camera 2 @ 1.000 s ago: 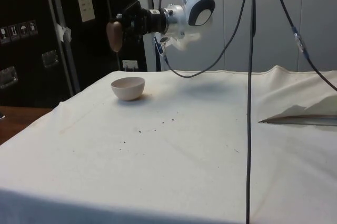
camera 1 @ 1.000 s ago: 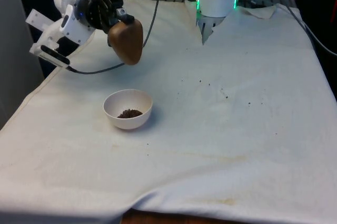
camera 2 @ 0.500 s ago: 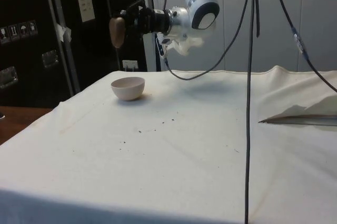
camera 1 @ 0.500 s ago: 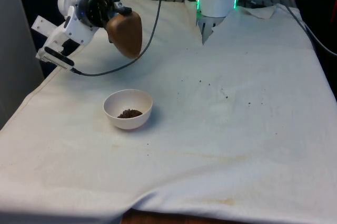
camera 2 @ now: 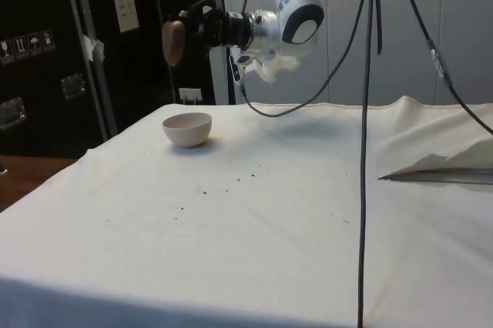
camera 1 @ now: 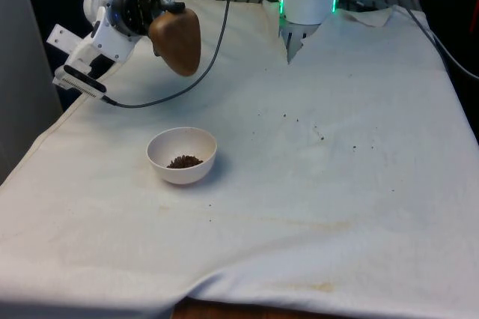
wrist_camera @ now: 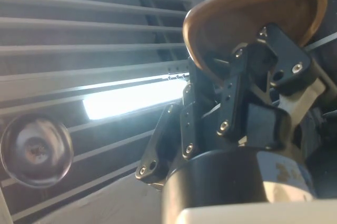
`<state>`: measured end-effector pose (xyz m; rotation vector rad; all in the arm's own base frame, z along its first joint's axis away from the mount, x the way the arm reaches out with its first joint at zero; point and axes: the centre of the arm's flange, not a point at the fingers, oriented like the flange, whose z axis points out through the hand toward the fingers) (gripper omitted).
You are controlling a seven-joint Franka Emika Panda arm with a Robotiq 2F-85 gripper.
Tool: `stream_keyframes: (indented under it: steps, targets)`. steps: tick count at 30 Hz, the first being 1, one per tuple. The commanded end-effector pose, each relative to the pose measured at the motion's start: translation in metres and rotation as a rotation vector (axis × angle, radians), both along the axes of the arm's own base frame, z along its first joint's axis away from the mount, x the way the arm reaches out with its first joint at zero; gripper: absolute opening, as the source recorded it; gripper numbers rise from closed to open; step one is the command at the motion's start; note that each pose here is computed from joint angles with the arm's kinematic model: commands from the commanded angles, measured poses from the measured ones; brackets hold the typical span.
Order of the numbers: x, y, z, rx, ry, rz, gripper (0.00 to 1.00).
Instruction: Pour the coffee beans from the cup into the bowl.
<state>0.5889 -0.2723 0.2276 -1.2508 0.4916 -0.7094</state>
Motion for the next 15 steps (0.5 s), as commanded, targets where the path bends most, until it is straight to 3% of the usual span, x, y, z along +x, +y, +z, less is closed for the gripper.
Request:
stream_keyframes:
  steps: [1,15]
  targets:
    - [0.0000,-0.0004,-0.0001,0.004,0.002,-0.001,0.03]
    - [-0.0003,0.0001,-0.0002,-0.003,-0.004,-0.001,0.03]
